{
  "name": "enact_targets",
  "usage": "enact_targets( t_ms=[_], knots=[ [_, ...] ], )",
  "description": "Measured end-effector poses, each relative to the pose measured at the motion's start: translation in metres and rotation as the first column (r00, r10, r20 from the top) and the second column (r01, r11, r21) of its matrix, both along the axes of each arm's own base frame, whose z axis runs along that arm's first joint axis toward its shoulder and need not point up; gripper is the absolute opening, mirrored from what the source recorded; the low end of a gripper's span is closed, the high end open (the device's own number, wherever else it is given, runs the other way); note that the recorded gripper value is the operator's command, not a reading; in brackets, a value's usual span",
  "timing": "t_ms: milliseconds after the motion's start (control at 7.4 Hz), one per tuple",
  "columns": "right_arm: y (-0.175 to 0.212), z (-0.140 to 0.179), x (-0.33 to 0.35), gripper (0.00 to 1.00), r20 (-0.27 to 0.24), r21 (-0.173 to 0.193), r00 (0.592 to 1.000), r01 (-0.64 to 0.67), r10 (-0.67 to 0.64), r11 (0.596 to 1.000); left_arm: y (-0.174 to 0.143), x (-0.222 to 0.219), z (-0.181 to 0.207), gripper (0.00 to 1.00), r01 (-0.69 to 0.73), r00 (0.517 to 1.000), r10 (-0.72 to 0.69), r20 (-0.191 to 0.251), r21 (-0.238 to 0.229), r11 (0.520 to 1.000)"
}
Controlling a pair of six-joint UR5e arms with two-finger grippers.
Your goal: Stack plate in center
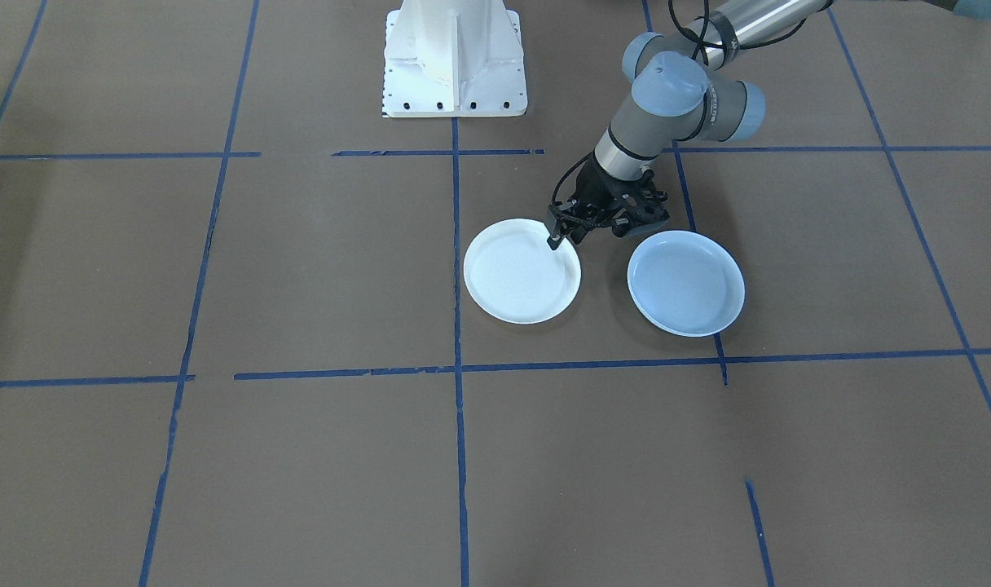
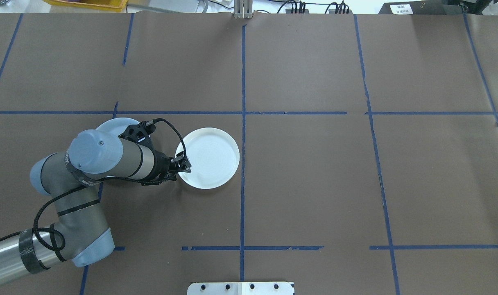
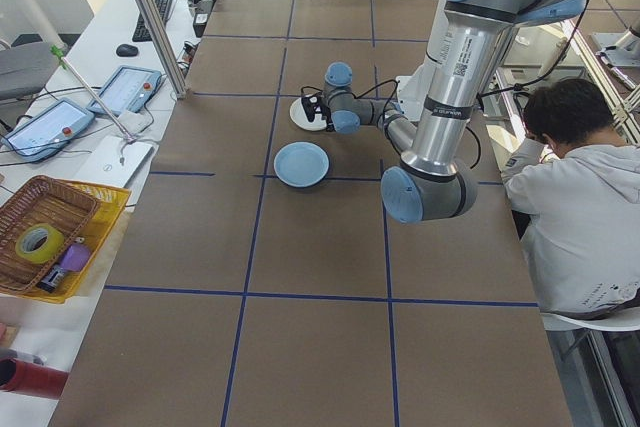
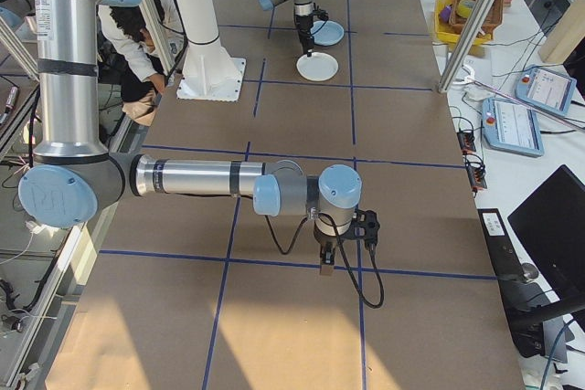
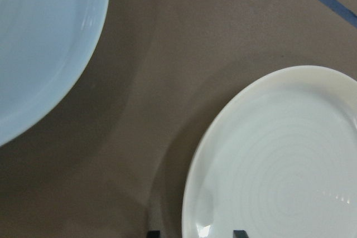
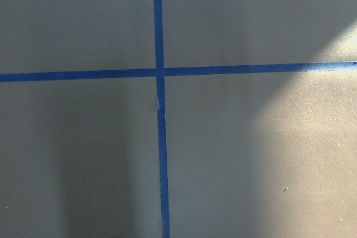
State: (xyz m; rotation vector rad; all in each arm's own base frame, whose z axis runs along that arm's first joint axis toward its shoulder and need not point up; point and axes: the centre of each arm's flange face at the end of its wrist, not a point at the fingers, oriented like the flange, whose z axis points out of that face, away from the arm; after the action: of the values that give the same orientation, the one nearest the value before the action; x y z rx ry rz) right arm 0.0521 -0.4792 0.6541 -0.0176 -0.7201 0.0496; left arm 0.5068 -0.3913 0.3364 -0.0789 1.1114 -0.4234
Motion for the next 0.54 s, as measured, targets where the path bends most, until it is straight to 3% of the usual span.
enact_targets(
  t_ms=[135, 270, 541],
  knots=[
    [0.0000, 0.0000, 0.0001, 1.00, 0.000, 0.000, 1.000, 0.000, 0.000, 1.000, -0.0003, 0.0012, 0.0013, 0.42, -0.002, 1.000, 0.002, 0.002, 0.001, 1.000],
    [0.0000, 0.0000, 0.0002, 1.00, 0.000, 0.000, 1.000, 0.000, 0.000, 1.000, -0.0002, 0.0017, 0.0017, 0.23, -0.004, 1.000, 0.004, 0.003, 0.003, 1.000],
    [0.0000, 0.0000, 0.0001, 1.00, 0.001, 0.000, 1.000, 0.000, 0.000, 1.000, 0.0001, 0.0016, 0.0009, 0.00, -0.007, 1.000, 0.007, -0.003, 0.007, 1.000]
  ],
)
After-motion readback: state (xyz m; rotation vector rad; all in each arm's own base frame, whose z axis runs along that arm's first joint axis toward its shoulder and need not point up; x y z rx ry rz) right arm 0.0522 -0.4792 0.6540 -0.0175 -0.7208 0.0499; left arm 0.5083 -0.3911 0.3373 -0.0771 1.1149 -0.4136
